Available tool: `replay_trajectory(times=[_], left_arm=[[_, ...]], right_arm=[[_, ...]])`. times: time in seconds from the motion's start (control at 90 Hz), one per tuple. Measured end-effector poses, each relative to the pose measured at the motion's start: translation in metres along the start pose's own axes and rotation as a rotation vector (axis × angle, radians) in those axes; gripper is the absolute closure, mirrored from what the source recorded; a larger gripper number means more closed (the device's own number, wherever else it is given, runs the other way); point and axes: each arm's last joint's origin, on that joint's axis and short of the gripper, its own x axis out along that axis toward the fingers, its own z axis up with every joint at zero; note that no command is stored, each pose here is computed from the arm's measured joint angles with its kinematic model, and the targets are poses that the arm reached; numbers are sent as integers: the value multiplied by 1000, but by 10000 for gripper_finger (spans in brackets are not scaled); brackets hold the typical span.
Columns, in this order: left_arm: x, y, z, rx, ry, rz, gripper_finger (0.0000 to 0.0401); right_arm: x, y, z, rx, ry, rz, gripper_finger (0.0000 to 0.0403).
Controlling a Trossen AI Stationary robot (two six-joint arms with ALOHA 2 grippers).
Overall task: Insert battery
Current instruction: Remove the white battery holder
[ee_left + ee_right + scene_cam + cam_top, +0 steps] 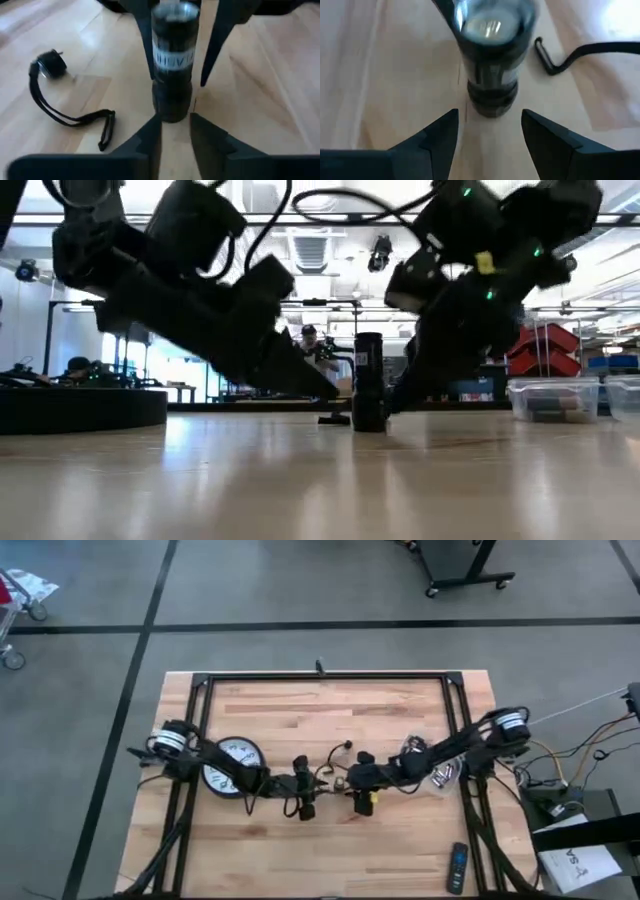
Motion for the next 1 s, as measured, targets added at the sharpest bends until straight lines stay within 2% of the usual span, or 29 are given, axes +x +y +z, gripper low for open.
replay_trajectory(times=[0.189, 0.411, 0.867, 1.0], left_arm=[[17, -3, -7, 11, -14, 11, 202], [33, -3, -13, 20, -1, 54, 139], [36, -1, -5, 5, -32, 98, 129], [41, -4, 4, 25, -63, 97, 129]], right_arm=[[18, 2, 4, -15, 4, -18, 203], [20, 5, 11, -84, 15, -3, 203], [-18, 18, 8, -69, 174, 8, 203], [-24, 24, 10, -55, 151, 18, 203]])
